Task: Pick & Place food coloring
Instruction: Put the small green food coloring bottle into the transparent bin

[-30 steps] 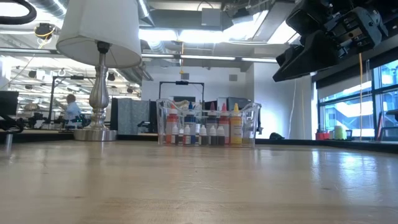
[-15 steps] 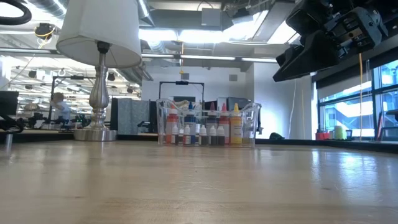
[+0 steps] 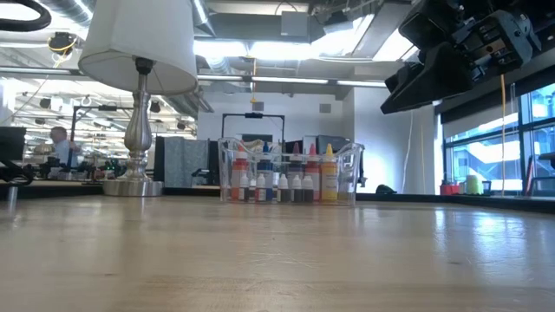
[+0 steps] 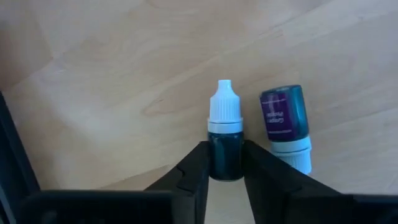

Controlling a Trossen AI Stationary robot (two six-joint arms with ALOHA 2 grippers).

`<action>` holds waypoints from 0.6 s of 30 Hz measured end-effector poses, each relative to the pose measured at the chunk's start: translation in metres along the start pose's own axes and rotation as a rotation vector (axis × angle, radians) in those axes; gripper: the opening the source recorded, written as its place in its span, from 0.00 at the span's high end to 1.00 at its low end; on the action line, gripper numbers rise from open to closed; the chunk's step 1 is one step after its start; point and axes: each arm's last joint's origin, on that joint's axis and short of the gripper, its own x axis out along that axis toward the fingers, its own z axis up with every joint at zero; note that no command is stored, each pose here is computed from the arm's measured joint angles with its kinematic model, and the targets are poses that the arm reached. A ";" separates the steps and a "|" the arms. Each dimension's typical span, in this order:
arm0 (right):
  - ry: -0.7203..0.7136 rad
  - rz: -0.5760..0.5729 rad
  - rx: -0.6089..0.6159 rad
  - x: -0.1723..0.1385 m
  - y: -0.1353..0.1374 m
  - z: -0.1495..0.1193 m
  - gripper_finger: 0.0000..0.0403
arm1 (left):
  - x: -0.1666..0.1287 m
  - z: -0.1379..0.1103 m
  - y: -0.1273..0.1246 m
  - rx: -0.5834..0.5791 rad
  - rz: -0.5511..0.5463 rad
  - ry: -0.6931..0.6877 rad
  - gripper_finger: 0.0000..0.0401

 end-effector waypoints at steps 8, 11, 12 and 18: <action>-0.012 -0.001 -0.001 0.000 0.000 0.001 0.71 | -0.001 0.008 -0.001 0.015 0.002 -0.056 0.83; -0.065 -0.004 -0.007 0.000 0.000 0.006 0.71 | -0.010 0.019 0.000 0.022 -0.007 -0.114 0.83; -0.090 -0.006 -0.015 0.000 -0.001 0.009 0.71 | -0.015 0.023 0.000 0.026 -0.023 -0.152 0.83; -0.234 -0.006 -0.152 -0.003 -0.001 0.023 0.71 | -0.037 0.057 -0.012 0.098 -0.236 -0.485 0.82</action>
